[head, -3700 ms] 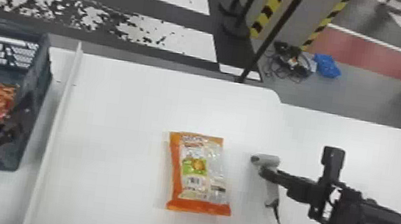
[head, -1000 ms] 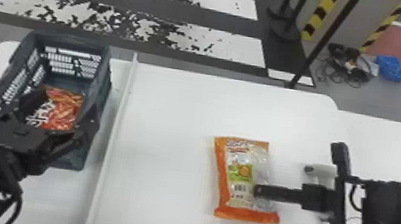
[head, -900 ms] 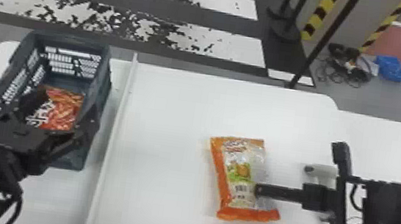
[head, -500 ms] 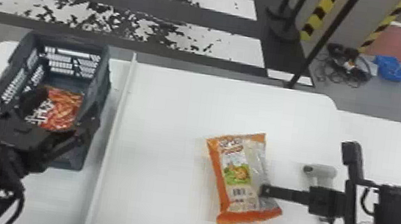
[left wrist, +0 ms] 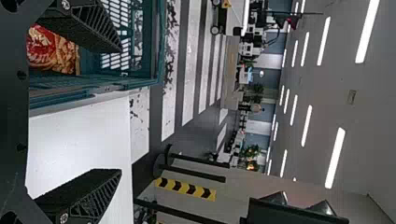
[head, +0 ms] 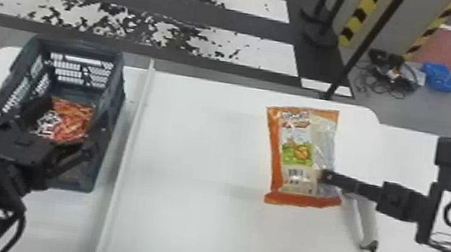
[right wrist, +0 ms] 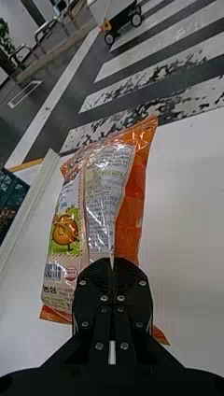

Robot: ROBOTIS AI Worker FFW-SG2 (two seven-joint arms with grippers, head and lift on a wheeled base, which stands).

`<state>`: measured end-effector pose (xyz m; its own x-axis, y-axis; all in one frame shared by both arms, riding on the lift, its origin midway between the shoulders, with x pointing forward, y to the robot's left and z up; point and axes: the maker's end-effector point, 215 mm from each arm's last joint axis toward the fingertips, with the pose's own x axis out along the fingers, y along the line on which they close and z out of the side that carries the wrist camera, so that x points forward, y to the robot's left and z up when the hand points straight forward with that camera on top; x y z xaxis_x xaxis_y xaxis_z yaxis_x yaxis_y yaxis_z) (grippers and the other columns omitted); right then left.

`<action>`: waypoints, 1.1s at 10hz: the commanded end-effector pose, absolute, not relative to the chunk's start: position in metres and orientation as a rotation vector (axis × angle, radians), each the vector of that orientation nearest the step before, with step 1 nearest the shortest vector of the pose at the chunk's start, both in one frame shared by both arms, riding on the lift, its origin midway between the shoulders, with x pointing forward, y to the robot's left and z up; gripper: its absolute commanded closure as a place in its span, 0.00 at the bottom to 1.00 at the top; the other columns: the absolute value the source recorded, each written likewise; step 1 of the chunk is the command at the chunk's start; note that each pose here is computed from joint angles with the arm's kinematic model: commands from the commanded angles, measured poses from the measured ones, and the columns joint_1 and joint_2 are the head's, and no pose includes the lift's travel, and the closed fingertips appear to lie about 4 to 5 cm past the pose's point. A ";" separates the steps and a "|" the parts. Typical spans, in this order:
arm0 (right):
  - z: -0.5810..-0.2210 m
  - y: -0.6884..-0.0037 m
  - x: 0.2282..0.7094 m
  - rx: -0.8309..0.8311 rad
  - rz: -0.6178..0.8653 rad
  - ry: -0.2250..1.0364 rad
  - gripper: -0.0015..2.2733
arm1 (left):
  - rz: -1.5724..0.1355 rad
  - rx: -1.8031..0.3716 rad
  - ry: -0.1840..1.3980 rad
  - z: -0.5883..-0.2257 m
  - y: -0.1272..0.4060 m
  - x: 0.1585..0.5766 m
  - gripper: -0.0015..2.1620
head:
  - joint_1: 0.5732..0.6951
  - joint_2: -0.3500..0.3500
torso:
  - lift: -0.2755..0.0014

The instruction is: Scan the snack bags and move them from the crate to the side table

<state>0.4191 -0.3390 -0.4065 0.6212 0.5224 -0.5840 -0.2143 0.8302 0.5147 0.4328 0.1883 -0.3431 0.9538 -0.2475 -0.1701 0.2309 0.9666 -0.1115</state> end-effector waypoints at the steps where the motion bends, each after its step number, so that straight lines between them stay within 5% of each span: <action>1: -0.389 -0.382 0.451 0.472 0.352 0.675 0.97 | -0.245 -0.095 0.201 -0.349 0.189 0.432 0.04 | 1.00 0.22 | 0.68; 3: -0.364 -0.476 0.479 0.625 0.180 0.461 0.97 | -0.265 -0.097 0.221 -0.355 0.182 0.425 0.04 | 1.00 0.14 | 0.68; 5: -0.376 -0.561 0.478 0.615 -0.064 0.370 0.97 | -0.262 -0.081 0.238 -0.354 0.191 0.420 0.04 | 1.00 0.00 | 0.68; 7: -0.409 -0.623 0.468 0.604 -0.260 0.376 0.97 | -0.261 -0.085 0.251 -0.360 0.192 0.415 0.04 | 1.00 0.00 | 0.68; 11: -0.466 -0.694 0.431 0.321 -0.674 0.422 0.99 | -0.266 -0.083 0.266 -0.367 0.198 0.412 0.04 | 1.00 0.00 | 0.68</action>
